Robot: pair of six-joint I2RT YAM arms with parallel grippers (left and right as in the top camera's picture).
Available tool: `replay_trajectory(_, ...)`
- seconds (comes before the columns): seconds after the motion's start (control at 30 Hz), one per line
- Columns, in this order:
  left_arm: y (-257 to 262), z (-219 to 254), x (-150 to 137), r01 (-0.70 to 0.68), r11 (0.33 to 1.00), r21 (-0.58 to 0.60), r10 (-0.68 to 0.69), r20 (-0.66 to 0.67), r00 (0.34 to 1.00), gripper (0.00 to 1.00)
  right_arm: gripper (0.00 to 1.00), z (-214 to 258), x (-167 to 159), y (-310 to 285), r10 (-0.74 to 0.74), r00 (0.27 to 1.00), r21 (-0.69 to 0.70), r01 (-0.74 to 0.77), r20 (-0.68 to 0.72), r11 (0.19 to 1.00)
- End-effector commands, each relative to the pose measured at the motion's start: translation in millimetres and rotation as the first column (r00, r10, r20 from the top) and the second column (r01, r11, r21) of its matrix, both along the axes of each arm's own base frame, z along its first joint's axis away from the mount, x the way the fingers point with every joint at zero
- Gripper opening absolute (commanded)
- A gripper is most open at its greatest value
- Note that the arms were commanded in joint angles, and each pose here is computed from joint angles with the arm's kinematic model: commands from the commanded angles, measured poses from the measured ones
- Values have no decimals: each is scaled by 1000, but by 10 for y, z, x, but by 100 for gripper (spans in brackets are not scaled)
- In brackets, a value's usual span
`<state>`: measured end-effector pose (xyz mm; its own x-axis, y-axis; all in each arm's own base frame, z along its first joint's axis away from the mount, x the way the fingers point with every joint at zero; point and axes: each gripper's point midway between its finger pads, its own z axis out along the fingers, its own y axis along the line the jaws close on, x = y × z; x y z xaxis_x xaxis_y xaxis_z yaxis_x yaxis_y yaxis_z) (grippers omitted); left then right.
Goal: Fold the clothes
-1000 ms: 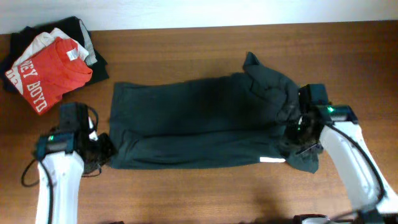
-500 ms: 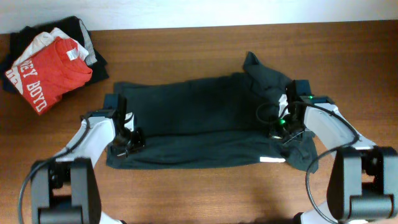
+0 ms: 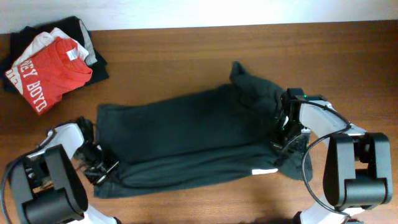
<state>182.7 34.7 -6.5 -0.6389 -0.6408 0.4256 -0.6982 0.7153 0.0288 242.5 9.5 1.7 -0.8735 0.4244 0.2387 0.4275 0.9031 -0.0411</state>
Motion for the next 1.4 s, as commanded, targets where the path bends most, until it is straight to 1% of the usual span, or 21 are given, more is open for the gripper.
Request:
replay_trajectory(0.0, 280, -46, -382, 8, 992, 123, 10, -144, 990, 1, 4, 225, -159, -184, -55, 998, -124, 53, -8, 991)
replay_trajectory(0.1, 311, 162, -352, 3, 987, 160, 10, -80, 997, 1, 4, 696, -255, -213, -26, 994, -132, 40, 102, 991)
replay_trajectory(0.17, 347, 378, -243, -21, 979, 205, 12, 45, 999, 1, 4, 1112, -203, -160, 80, 961, -97, -56, 263, 994)
replay_trajectory(0.2, 379, 518, -169, -39, 971, 236, 9, 127, 992, 1, 27, 1384, -159, -155, 95, 930, -102, -62, 354, 993)
replay_trajectory(0.23, 409, 662, -95, -58, 963, 264, 3, 206, 979, 8, 44, 1612, -89, -110, 122, 892, -89, -92, 436, 992)
replay_trajectory(0.27, 434, 755, -35, -69, 957, 282, -7, 260, 966, 18, 60, 1773, -19, -61, 140, 858, -75, -119, 494, 990)
replay_trajectory(0.3, 486, 915, 94, -82, 946, 313, -36, 354, 934, 39, 80, 1976, 94, 7, 145, 816, -52, -140, 559, 989)
replay_trajectory(0.33, 526, 1007, 190, -102, 938, 332, -46, 411, 910, 62, 85, 2058, 159, 54, 157, 794, -38, -166, 588, 985)
replay_trajectory(0.43, 640, 1207, 693, -131, 925, 356, -122, 607, 786, 85, 86, 2116, 272, 248, 161, 766, 45, -241, 622, 970)
replay_trajectory(0.53, 632, 1167, 1253, -129, 949, 288, -130, 730, 671, 87, 87, 1952, 280, 433, 197, 797, 97, -304, 570, 948)
replay_trajectory(0.57, 678, 1096, 1426, -114, 946, 305, -162, 744, 649, 87, 87, 1872, 269, 499, 217, 813, 108, -323, 540, 940)
replay_trajectory(0.7, 876, 620, 1828, -118, 933, 339, -184, 733, 655, 87, 87, 1541, 177, 855, 338, 848, 146, -427, 408, 893)
replay_trajectory(0.8, 955, 267, 1890, -103, 926, 364, -196, 694, 693, 87, 87, 1453, 199, 1106, 406, 816, 145, -498, 411, 855)
replay_trajectory(0.87, 973, 127, 1948, -53, 920, 389, -250, 684, 685, 87, 88, 1465, 206, 1183, 423, 799, 142, -522, 427, 841)
replay_trajectory(0.93, 1017, 23, 1978, -58, 913, 403, -254, 677, 691, 85, 92, 1464, 207, 1187, 425, 798, 140, -523, 428, 841)
replay_trajectory(1.0, 1014, -85, 1974, -44, 914, 403, -260, 666, 700, 84, 97, 1438, 284, 1049, 380, 828, 65, -443, 413, 894)
replay_trajectory(1.03, 1013, -134, 1977, -30, 913, 407, -271, 660, 701, 74, 98, 1449, 330, 1020, 385, 821, 39, -441, 423, 897)
replay_trajectory(1.13, 999, -230, 1950, -13, 904, 426, -287, 631, 720, 31, 99, 1594, 601, 899, 406, 771, -86, -420, 491, 903)
replay_trajectory(1.23, 881, -238, 1972, 21, 905, 426, -311, 626, 715, 4, 99, 1797, 890, 907, 432, 688, -157, -427, 583, 891)
replay_trajectory(1.27, 830, -243, 1976, 35, 904, 425, -321, 622, 714, 0, 99, 1835, 977, 875, 433, 670, -183, -412, 604, 893)
replay_trajectory(1.37, 777, -268, 1928, 70, 881, 469, -363, 573, 735, 3, 99, 1910, 1173, 672, 396, 653, -221, -336, 645, 915)
